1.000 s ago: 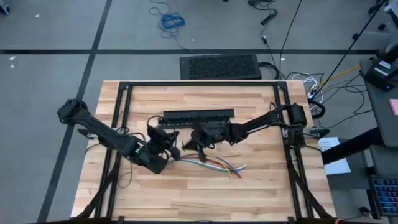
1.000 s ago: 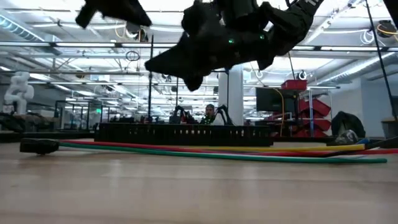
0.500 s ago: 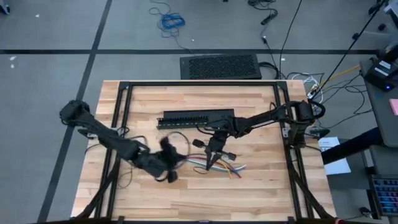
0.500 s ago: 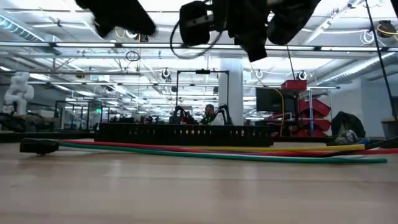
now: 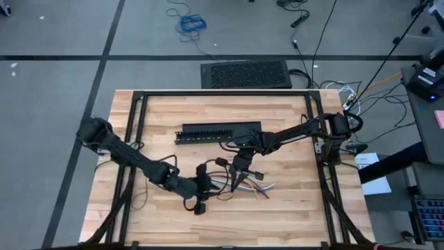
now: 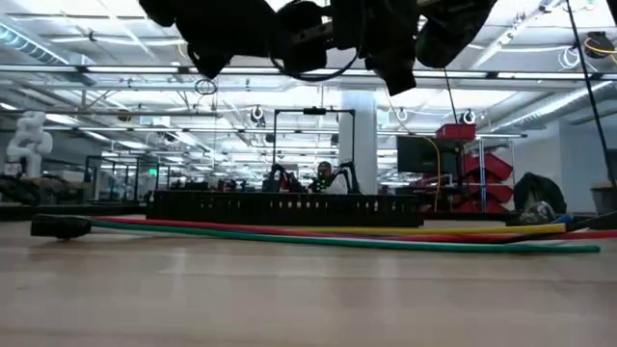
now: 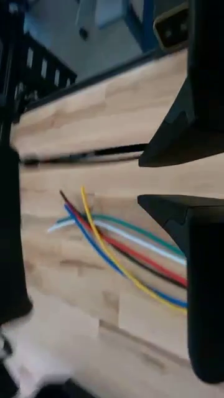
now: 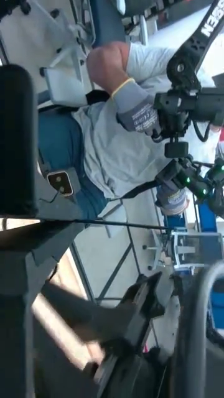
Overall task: Ziptie cables
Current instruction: Wrap the cables together using a zip tie
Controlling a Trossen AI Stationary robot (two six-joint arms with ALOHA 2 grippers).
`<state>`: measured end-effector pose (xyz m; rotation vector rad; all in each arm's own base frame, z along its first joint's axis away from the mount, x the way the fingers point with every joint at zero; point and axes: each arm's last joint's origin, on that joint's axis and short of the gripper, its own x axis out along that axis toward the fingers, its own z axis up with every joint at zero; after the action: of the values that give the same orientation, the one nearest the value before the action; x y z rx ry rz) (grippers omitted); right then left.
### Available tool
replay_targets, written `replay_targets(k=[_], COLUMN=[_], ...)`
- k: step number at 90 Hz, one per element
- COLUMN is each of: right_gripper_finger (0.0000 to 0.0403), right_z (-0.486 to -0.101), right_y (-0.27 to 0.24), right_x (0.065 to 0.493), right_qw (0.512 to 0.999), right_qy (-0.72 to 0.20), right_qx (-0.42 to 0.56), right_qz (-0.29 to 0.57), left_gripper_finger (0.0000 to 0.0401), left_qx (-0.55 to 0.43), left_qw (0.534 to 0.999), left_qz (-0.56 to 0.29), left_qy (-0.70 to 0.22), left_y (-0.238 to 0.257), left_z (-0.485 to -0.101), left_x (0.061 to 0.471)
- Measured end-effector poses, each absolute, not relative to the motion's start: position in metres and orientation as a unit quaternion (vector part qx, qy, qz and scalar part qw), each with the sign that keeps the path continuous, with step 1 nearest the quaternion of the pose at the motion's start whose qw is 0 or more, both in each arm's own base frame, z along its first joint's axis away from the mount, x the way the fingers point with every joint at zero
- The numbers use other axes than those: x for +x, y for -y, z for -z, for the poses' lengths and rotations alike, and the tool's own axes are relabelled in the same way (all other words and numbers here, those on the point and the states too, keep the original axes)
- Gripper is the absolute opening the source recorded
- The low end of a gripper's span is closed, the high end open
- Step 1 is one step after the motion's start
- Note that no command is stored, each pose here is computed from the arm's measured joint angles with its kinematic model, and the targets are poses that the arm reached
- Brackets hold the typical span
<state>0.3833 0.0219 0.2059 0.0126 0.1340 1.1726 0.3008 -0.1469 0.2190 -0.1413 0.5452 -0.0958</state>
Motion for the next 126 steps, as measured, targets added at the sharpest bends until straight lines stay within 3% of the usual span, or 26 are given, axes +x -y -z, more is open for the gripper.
replay_targets(k=[38,60,126], right_gripper_finger=[0.0000,0.0000,0.0000], right_z=[-0.206,-0.202,-0.200], right_y=[-0.033,-0.034,-0.034], right_x=[0.381,0.379,0.378], right_qw=[0.803,0.794,0.789], right_qy=[-0.059,-0.058,-0.055], right_qx=[0.008,-0.001,-0.007], right_qz=[-0.593,-0.605,-0.612], left_gripper_finger=[0.0080,0.0080,0.0080], left_qx=[-0.062,-0.041,-0.058], left_qw=[0.950,0.960,0.960], left_qz=[0.102,0.125,0.140], left_qy=[-0.287,-0.246,-0.234], left_y=[0.150,0.151,0.133], left_z=[-0.218,-0.225,-0.226], left_x=[0.299,0.303,0.315])
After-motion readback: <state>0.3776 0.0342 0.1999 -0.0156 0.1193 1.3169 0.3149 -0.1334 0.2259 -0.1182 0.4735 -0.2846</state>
